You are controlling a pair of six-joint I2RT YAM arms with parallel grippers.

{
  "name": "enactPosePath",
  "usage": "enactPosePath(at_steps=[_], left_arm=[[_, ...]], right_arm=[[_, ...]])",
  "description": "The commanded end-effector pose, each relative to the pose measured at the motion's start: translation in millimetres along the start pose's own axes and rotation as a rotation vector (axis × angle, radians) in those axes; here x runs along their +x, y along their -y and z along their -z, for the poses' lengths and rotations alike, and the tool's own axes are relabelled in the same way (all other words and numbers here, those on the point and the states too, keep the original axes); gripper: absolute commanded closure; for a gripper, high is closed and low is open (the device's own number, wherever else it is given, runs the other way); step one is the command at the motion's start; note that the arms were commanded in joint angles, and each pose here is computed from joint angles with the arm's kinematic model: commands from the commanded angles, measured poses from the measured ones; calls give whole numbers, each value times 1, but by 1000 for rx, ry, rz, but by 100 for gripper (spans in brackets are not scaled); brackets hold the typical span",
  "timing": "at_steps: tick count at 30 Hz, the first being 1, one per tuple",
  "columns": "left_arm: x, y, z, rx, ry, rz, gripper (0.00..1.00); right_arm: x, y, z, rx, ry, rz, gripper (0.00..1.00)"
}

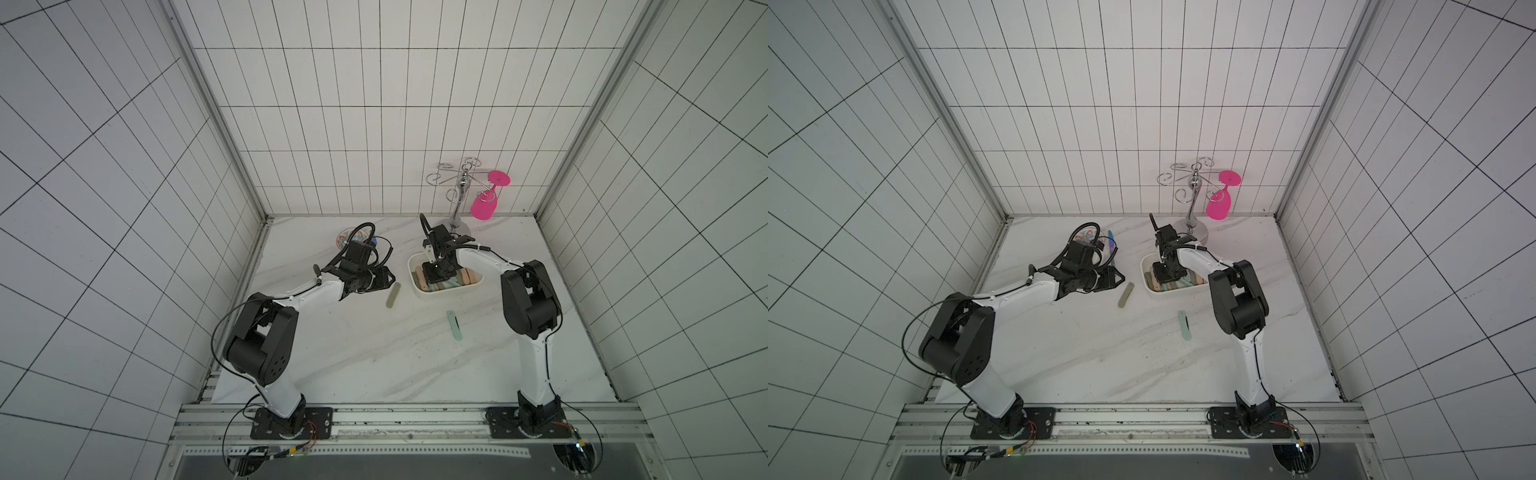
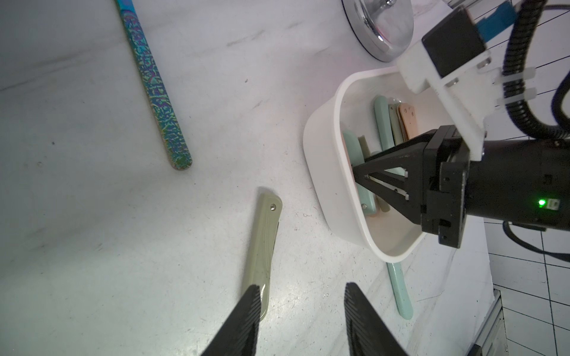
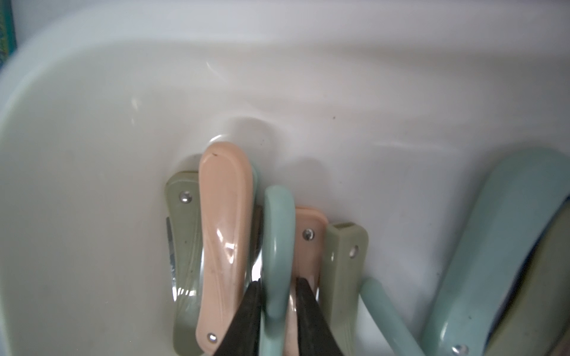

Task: Take the fruit knife out of the storage box
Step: Adjust the fruit knife in the storage box.

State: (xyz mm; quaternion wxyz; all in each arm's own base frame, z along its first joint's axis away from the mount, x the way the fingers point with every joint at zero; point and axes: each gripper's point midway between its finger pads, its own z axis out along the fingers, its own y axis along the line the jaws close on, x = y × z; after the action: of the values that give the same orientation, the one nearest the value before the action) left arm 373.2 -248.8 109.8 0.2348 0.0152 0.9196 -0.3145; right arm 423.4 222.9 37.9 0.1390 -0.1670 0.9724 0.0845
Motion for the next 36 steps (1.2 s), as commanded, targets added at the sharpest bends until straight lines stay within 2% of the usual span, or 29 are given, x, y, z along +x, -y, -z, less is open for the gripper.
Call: enactPosePath(at_steps=[1,3,4,6,7,9,11,15,19,27,36], left_arm=[[-19,16,12,41,57,-11,52],[-19,17,11,45,56,-13,52],[-19,17,11,47,53,-12,52],[-20,18,11,51,53,-14,52],[-20,19,11,52,54,-13,52],[-21,19,10,52,52,-14,52],[-21,19,10,55,51,-15,52],[-20,19,9,55,49,-17,52],[-21,20,10,57,51,-18,52],[-24,26,12,83,62,-27,52],[-27,38,15,125,77,-31,52]], right_arm=[[30,4,-23,35,-112,7,81],[33,7,-26,47,-123,3,79],[35,8,-27,51,-127,1,75],[37,8,-30,51,-137,-1,57],[39,8,-31,51,-143,-3,54],[40,7,-33,46,-149,-6,53],[40,6,-35,37,-151,-9,58],[38,4,-32,27,-139,-14,75],[33,4,-23,34,-116,-17,100],[15,6,10,21,-29,-37,100],[-3,5,48,-83,77,-95,100]])
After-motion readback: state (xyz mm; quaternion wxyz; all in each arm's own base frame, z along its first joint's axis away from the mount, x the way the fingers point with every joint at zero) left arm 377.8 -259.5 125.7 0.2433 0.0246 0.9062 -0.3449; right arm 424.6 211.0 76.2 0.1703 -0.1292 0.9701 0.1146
